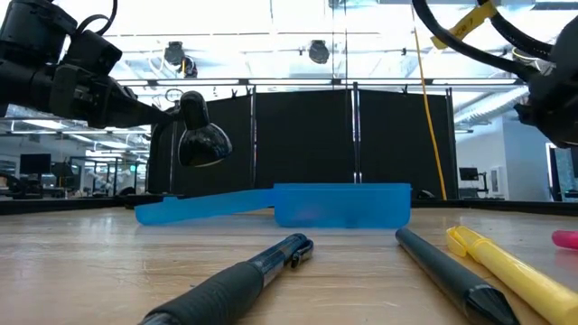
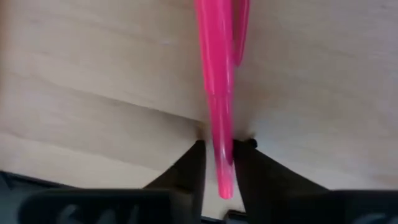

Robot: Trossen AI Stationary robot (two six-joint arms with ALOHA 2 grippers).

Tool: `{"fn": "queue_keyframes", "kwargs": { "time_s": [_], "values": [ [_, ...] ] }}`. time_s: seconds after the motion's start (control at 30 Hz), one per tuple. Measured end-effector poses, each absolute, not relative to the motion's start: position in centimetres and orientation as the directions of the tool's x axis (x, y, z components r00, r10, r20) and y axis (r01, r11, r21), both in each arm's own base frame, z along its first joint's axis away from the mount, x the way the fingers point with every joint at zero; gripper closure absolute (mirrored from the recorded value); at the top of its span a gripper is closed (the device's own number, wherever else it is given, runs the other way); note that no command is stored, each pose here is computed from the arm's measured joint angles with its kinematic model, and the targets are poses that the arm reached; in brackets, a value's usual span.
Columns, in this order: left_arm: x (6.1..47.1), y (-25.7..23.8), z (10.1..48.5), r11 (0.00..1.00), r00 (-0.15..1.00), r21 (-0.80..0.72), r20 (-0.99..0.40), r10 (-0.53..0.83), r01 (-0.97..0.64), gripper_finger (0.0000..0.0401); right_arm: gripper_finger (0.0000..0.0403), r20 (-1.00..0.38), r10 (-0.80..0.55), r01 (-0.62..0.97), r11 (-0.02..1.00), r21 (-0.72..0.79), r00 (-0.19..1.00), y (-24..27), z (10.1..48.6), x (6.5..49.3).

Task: Pick & place school supplies into a supply box
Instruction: Put the pink pen into the blue supply box

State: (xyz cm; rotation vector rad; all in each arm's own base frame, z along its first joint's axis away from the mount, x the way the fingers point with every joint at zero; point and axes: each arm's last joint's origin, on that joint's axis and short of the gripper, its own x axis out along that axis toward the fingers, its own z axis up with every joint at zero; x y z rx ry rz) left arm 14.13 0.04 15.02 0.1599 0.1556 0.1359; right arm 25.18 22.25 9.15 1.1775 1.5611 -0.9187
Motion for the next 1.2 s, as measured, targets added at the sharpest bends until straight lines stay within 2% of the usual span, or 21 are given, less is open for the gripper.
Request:
{"fn": "queue_keyframes", "kwargs": {
  "time_s": [0.13,0.23,0.37,0.5,0.83,1.03,1.2],
  "values": [
    [14.1,0.0,15.0,0.978,0.979,0.167,-0.143,0.147,-0.122,0.0364,0.0384,-0.960,0.265,0.951,0.310,0.000,-0.087,22.2,9.2,25.1],
    [14.1,0.0,15.0,0.979,0.979,0.164,-0.143,0.147,-0.123,0.0364,0.0384,-0.964,0.262,0.957,0.289,0.036,-0.043,22.1,10.1,25.1],
    [14.1,0.0,15.0,0.980,0.979,0.152,-0.144,0.147,-0.125,0.0364,0.0384,-0.963,0.248,0.955,0.243,0.169,0.107,22.1,12.7,25.3],
    [14.1,0.0,15.0,0.981,0.979,0.150,-0.143,0.147,-0.125,0.0364,0.0384,-0.962,0.144,0.947,0.192,0.257,0.231,21.2,14.5,25.2],
    [14.1,0.0,15.0,0.982,0.978,0.143,-0.146,0.147,-0.126,0.0364,0.0384,-0.874,0.085,0.865,0.128,0.485,0.478,20.7,19.5,26.8],
    [14.1,0.0,15.0,0.982,0.978,0.143,-0.146,0.147,-0.126,0.0364,0.0384,-0.789,0.023,0.784,0.102,0.612,0.614,16.8,23.8,28.7],
    [14.1,0.0,15.0,0.982,0.978,0.143,-0.146,0.147,-0.126,0.0364,0.0384,-0.792,0.045,0.781,0.140,0.609,0.609,11.2,25.0,30.7]
  ]
}}
